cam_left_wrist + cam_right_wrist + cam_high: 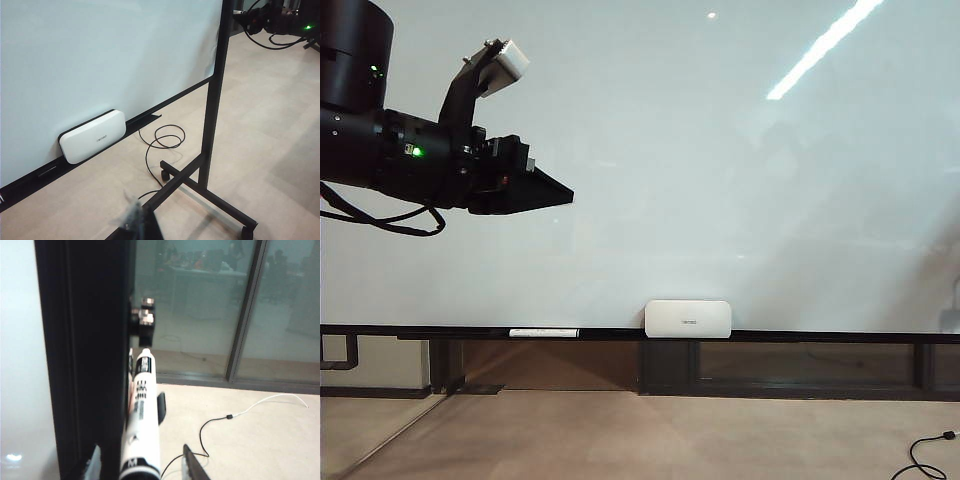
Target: Reach to the right to find the marker pen, pick it up, and write the number 11 on the whiteboard.
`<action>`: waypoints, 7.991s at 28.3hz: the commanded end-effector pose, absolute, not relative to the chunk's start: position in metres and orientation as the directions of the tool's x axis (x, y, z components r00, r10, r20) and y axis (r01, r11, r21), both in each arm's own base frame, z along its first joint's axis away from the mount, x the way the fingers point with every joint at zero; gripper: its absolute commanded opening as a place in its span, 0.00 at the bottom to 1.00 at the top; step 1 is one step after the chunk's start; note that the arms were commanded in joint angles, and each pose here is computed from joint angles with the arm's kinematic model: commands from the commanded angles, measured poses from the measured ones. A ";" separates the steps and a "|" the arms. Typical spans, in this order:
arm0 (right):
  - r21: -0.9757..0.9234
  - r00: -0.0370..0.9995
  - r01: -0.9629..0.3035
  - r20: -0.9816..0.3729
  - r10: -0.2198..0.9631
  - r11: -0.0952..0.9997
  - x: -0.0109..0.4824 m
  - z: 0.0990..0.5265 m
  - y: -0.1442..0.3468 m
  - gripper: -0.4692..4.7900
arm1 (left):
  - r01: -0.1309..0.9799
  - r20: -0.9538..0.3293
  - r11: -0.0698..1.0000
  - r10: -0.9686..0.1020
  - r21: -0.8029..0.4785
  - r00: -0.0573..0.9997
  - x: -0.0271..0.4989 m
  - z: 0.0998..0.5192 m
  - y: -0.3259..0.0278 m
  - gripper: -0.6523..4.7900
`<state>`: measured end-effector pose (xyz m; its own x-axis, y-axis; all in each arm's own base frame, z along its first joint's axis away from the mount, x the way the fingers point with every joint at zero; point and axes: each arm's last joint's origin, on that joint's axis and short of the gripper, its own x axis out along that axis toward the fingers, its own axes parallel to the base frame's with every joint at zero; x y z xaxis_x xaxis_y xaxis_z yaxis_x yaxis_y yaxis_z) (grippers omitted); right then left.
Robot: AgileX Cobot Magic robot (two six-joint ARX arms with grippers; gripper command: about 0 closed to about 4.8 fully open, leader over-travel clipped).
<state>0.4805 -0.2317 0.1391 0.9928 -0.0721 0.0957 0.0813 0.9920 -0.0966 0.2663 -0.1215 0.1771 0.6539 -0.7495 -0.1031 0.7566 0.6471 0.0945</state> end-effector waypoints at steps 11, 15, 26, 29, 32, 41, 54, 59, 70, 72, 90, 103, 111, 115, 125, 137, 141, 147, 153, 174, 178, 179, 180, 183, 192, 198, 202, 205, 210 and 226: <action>-0.096 0.989 0.084 0.127 -0.072 0.992 0.490 0.151 -0.228 0.40 | 0.758 -0.088 0.641 -0.754 0.122 0.651 0.266 0.179 -0.122 0.11; -0.102 0.989 0.095 0.127 -0.082 0.990 0.491 0.151 -0.227 0.39 | 0.758 -0.087 0.641 -0.754 0.123 0.651 0.266 0.179 -0.122 0.11; -0.097 0.989 0.100 0.115 -0.089 0.990 0.491 0.149 -0.228 0.15 | 0.758 -0.085 0.641 -0.754 0.124 0.651 0.266 0.180 -0.122 0.11; -0.097 0.989 0.100 0.116 -0.089 0.990 0.491 0.149 -0.228 0.13 | 0.757 -0.085 0.641 -0.754 0.124 0.652 0.266 0.180 -0.122 0.11; -0.094 0.989 0.102 0.113 -0.091 0.990 0.490 0.149 -0.229 0.08 | 0.757 -0.082 0.641 -0.754 0.125 0.652 0.266 0.180 -0.122 0.11; -0.018 0.982 0.151 0.117 -0.148 0.988 0.454 0.190 -0.242 0.08 | 0.779 -0.079 0.619 -0.775 0.100 0.626 0.266 0.180 -0.123 0.11; 0.025 0.975 0.200 0.092 -0.201 0.980 0.334 0.251 -0.178 0.08 | 0.874 0.040 0.486 -0.873 -0.032 0.487 0.247 0.207 -0.141 0.11; 0.047 0.982 0.153 0.105 -0.157 0.987 0.304 0.260 -0.138 0.08 | 0.826 0.001 0.563 -0.826 -0.030 0.563 0.240 0.219 -0.134 0.11; 0.052 0.971 -0.214 0.119 0.207 0.975 0.327 0.289 0.004 0.08 | 0.514 -0.010 0.849 -0.517 0.124 0.856 0.210 0.263 -0.102 0.11; 0.054 0.959 -0.263 0.126 0.255 0.963 0.331 0.298 0.028 0.08 | 0.479 -0.005 0.867 -0.483 0.138 0.876 0.208 0.268 -0.095 0.11; 0.098 0.867 -0.488 0.171 0.468 0.867 0.373 0.370 0.127 0.08 | 0.521 0.120 0.834 -0.545 0.183 0.830 0.210 0.342 -0.081 0.11; 0.094 0.845 -0.520 0.198 0.496 0.849 0.393 0.407 0.153 0.08 | 0.502 0.164 0.856 -0.517 0.127 0.840 0.213 0.363 -0.032 0.11; 0.092 0.829 -0.546 0.206 0.520 0.833 0.405 0.407 0.168 0.08 | 0.525 0.159 0.838 -0.544 0.148 0.824 0.210 0.374 -0.038 0.11; 0.088 0.838 -0.529 0.213 0.503 0.844 0.407 0.408 0.168 0.08 | 0.526 0.145 0.838 -0.544 0.143 0.827 0.211 0.373 -0.038 0.11; 0.082 0.835 -0.522 0.249 0.490 0.849 0.412 0.410 0.169 0.08 | 0.564 0.139 0.813 -0.581 0.146 0.802 0.210 0.373 -0.039 0.11; 0.084 0.854 -0.492 0.242 0.461 0.867 0.418 0.407 0.162 0.08 | 0.568 0.139 0.810 -0.586 0.147 0.799 0.210 0.373 -0.039 0.11; 0.086 0.858 -0.487 0.233 0.458 0.869 0.421 0.403 0.160 0.08 | 0.571 0.138 0.807 -0.589 0.148 0.796 0.210 0.373 -0.039 0.11; 0.092 0.867 -0.483 0.188 0.461 0.871 0.423 0.397 0.161 0.08 | 0.570 0.138 0.807 -0.589 0.155 0.796 0.210 0.373 -0.039 0.11; 0.102 0.876 -0.478 0.123 0.466 0.872 0.424 0.391 0.161 0.08 | 0.568 0.139 0.808 -0.588 0.156 0.797 0.210 0.373 -0.039 0.11; 0.106 0.879 -0.466 -0.061 0.473 0.879 0.426 0.353 0.163 0.08 | 0.575 0.138 0.803 -0.594 0.156 0.792 0.209 0.373 -0.039 0.11; 0.096 0.868 -0.489 -0.050 0.494 0.867 0.419 0.362 0.163 0.08 | 0.577 0.131 0.802 -0.595 0.152 0.793 0.209 0.373 -0.039 0.11; 0.069 0.867 -0.493 -0.040 0.497 0.867 0.414 0.369 0.164 0.08 | 0.580 0.129 0.800 -0.598 0.151 0.791 0.209 0.372 -0.039 0.11; 0.049 0.866 -0.497 -0.032 0.498 0.867 0.409 0.375 0.164 0.08 | 0.586 0.128 0.796 -0.603 0.152 0.787 0.209 0.372 -0.039 0.11; 0.008 0.875 -0.484 -0.005 0.484 0.875 0.394 0.395 0.161 0.08 | 0.596 0.127 0.789 -0.613 0.150 0.779 0.209 0.372 -0.040 0.11; -0.011 0.895 -0.446 0.015 0.446 0.895 0.388 0.406 0.152 0.08 | 0.712 0.137 0.688 -0.726 0.139 0.674 0.206 0.375 -0.043 0.11; -0.014 0.899 -0.431 0.079 0.430 0.902 0.388 0.413 0.151 0.08 | 0.705 0.135 0.696 -0.718 0.136 0.683 0.206 0.375 -0.043 0.11; -0.014 0.900 -0.424 0.101 0.423 0.905 0.387 0.418 0.151 0.08 | 0.697 0.132 0.705 -0.710 0.134 0.692 0.206 0.375 -0.043 0.11; -0.014 0.910 -0.401 0.108 0.400 0.916 0.388 0.419 0.149 0.08 | 0.700 0.131 0.702 -0.713 0.134 0.689 0.206 0.375 -0.043 0.11; -0.008 0.923 -0.372 0.102 0.371 0.928 0.391 0.419 0.139 0.08 | 0.728 0.128 0.671 -0.741 0.140 0.659 0.205 0.375 -0.044 0.11; -0.009 0.927 -0.354 0.132 0.352 0.935 0.387 0.430 0.122 0.08 | 0.724 0.128 0.676 -0.737 0.139 0.664 0.206 0.375 -0.043 0.11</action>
